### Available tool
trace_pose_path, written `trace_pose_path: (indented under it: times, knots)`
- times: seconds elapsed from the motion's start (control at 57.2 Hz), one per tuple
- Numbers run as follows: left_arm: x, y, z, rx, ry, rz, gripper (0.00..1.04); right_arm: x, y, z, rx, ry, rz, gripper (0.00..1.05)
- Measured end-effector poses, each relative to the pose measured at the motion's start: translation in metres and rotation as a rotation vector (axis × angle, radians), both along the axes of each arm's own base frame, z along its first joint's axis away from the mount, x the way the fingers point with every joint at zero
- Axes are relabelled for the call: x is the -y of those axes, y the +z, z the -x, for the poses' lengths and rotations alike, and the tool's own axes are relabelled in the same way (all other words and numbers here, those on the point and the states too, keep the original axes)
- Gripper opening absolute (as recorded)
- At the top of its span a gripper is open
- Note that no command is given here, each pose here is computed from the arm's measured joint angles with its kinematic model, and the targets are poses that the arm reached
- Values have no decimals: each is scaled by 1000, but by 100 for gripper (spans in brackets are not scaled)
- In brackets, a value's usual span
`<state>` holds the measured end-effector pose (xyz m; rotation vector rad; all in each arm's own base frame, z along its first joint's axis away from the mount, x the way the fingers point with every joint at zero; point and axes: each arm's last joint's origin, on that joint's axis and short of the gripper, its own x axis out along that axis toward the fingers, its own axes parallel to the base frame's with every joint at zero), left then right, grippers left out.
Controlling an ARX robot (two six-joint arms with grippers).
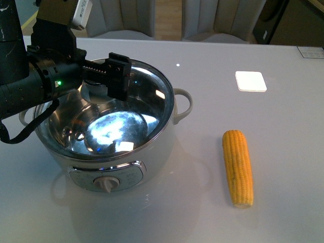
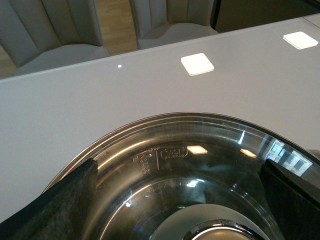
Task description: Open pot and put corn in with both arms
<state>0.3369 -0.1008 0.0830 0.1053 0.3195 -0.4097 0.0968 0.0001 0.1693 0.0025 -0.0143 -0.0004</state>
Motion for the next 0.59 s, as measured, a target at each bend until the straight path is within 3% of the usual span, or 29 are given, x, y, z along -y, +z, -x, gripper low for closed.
trace_pose_path:
  times: [0.595]
  knots:
    - [6, -10, 1, -45, 11, 12, 98, 0, 0, 0, 0, 0, 0, 96]
